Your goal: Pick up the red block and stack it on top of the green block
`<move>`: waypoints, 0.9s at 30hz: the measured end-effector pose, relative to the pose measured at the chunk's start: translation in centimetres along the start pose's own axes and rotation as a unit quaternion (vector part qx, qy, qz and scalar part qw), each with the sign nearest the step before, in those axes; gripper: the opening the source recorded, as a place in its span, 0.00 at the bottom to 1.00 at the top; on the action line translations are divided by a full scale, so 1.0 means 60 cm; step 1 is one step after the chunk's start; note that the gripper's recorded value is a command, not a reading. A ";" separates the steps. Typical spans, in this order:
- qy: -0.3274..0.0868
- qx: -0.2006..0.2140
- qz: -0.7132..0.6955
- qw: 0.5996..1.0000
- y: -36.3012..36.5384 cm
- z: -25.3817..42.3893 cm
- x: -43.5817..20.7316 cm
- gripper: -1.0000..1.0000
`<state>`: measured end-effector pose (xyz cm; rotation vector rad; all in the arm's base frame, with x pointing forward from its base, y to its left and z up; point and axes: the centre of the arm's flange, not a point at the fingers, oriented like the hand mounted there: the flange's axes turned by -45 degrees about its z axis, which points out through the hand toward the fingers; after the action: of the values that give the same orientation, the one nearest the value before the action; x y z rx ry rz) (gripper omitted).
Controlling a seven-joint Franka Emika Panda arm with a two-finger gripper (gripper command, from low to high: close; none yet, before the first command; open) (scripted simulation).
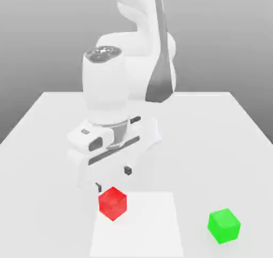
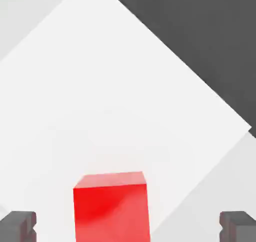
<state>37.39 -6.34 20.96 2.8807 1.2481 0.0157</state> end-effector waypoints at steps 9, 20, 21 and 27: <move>-0.002 -0.004 -0.012 1.000 0.002 0.060 0.007 0.50; -0.004 0.003 -0.010 1.000 -0.009 0.111 0.001 0.00; -0.004 0.004 -0.009 1.000 -0.010 0.114 0.000 0.00; -0.002 -0.002 -0.012 1.000 0.000 0.069 0.006 0.00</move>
<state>37.70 -6.08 16.85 2.8602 1.2797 0.0123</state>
